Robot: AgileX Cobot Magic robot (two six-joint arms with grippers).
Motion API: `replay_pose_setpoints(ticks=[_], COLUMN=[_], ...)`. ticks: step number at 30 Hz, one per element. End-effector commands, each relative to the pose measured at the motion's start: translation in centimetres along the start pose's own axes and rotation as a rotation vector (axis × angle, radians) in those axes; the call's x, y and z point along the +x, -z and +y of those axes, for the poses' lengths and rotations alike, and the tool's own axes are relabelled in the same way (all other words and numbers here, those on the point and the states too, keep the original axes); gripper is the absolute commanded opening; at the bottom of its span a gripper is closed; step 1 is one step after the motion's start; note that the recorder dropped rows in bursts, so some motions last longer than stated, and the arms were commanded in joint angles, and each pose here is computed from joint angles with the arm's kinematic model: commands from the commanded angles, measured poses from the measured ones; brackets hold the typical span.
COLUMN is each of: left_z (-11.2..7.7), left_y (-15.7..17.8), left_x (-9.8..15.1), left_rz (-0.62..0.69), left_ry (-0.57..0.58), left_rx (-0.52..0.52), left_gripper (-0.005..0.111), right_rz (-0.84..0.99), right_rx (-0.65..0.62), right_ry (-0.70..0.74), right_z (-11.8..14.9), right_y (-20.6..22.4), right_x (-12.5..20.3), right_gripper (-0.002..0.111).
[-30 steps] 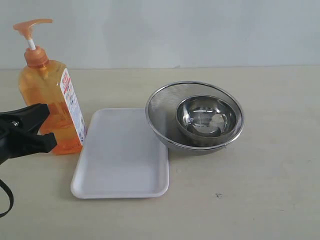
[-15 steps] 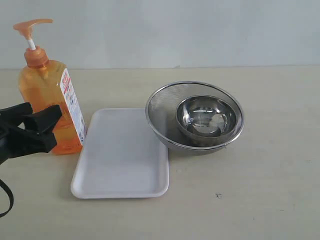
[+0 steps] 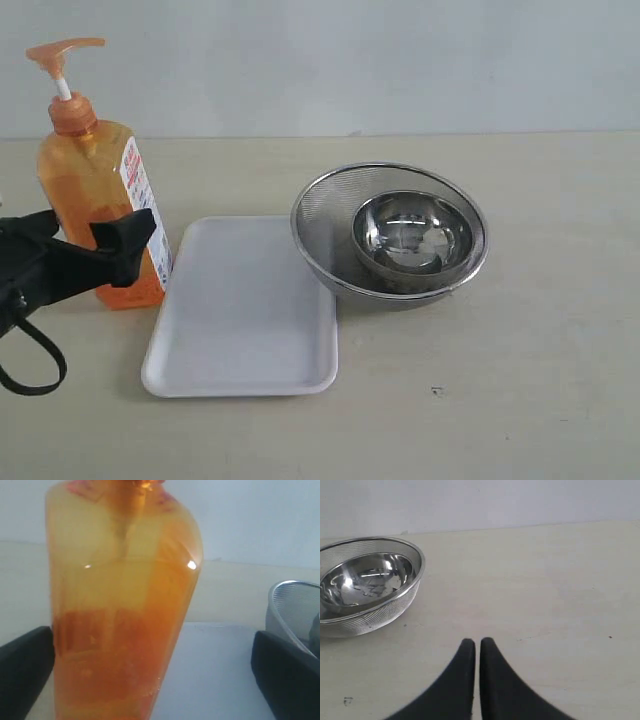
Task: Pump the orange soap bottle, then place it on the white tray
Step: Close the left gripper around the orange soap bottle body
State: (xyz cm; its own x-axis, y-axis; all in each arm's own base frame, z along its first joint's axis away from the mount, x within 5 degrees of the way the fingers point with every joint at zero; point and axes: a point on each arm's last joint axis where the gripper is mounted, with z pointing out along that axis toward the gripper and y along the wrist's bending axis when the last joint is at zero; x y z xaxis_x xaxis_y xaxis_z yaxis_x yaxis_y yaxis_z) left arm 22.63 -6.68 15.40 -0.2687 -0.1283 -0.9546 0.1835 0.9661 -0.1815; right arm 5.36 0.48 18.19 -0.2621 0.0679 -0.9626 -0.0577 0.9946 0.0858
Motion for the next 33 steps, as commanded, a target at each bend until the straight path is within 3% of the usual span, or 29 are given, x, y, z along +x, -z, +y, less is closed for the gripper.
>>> replay_pose_setpoints(ticks=[1, 9, 24, 33], left_z=[-0.2, -0.4, 0.3, 0.4], left_y=[-1.2, -2.3, -2.3, -3.9], left_x=[-0.1, -1.2, -1.5, -0.5], left_rz=[-0.026, -0.075, -0.113, -0.089], left_ry=[-0.002, -0.007, -0.031, -0.041], left_rx=[0.004, 0.007, -0.079, -0.086], left_gripper=[0.110, 0.110, 0.110, 0.110], right_rz=[-0.016, -0.016, -0.016, -0.016], right_rx=[0.006, 0.006, 0.006, 0.003], right_ry=[0.002, 0.002, 0.002, -0.008], right_z=[0.0, 0.0, 0.0, 0.0], right_y=[0.0, 0.0, 0.0, 0.0], right_x=[-0.1, -0.1, -0.1, -0.1], right_gripper=[0.000, 0.000, 0.000, 0.000])
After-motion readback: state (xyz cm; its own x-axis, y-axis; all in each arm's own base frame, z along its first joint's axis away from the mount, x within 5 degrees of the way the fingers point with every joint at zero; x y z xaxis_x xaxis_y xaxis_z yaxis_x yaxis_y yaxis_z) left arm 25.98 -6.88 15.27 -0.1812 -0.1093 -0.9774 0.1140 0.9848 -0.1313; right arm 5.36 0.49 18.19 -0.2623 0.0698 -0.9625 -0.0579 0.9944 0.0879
